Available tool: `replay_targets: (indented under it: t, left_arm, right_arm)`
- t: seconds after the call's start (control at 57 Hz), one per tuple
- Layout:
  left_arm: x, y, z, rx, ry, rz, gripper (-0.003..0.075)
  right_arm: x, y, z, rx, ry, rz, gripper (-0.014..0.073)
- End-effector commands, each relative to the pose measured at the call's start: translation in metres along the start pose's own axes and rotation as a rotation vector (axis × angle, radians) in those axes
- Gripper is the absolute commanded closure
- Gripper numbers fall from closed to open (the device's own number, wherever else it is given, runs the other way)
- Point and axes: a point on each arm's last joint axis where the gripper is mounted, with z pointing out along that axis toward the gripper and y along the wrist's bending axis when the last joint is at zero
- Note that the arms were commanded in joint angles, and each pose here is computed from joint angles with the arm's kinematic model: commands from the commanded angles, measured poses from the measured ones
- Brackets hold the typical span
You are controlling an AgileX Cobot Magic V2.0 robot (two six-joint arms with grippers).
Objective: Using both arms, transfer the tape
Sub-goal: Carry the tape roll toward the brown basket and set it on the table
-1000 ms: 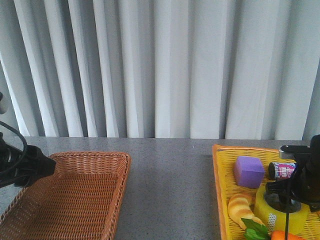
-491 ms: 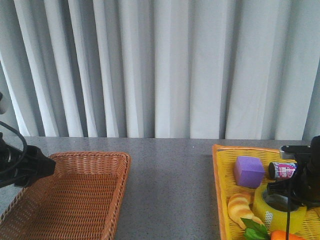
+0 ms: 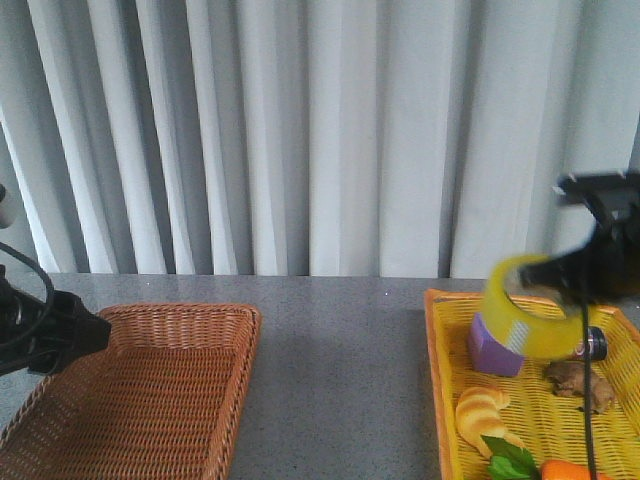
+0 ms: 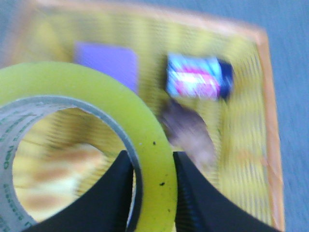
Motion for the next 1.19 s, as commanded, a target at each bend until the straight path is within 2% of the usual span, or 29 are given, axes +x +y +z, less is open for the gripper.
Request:
replay_targets:
  t: [0.0, 0.193, 0.298, 0.474, 0.667, 0.877, 1.035, 1.175]
  left_arm:
    - [-0.012, -0.004, -0.013, 0.015, -0.098, 0.005, 0.0216]
    - [-0.011, -0.004, -0.013, 0.008, -0.089, 0.011, 0.0216]
    - [-0.011, -0.003, -0.013, 0.003, -0.089, 0.017, 0.0216]
    - [-0.011, -0.003, -0.013, 0.004, -0.089, 0.015, 0.0216]
    - [-0.011, -0.003, -0.013, 0.004, -0.089, 0.015, 0.0216]
    - [-0.011, -0.003, -0.013, 0.004, -0.091, 0.015, 0.0216]
    - [-0.011, -0.003, -0.013, 0.004, -0.091, 0.015, 0.0216]
    - [-0.011, -0.003, -0.013, 0.004, -0.091, 0.015, 0.0216]
  right_arm:
    - [-0.028, 0.03, -0.057, -0.076, -0.212, -0.095, 0.0599]
    - [-0.026, 0.094, -0.061, -0.188, -0.23, -0.282, 0.0599]
    - [-0.017, 0.123, -0.043, -0.238, -0.168, -0.318, 0.0599]
    - [0.0, 0.155, 0.001, -0.293, -0.033, -0.34, 0.0599]
    - [0.008, 0.171, 0.033, -0.349, 0.011, -0.304, 0.0594]
    - [0.018, 0.179, 0.06, -0.345, 0.059, -0.349, 0.0561]
    - [0.025, 0.182, 0.074, -0.341, 0.094, -0.364, 0.048]
    - [0.028, 0.184, 0.081, -0.342, 0.113, -0.365, 0.0358]
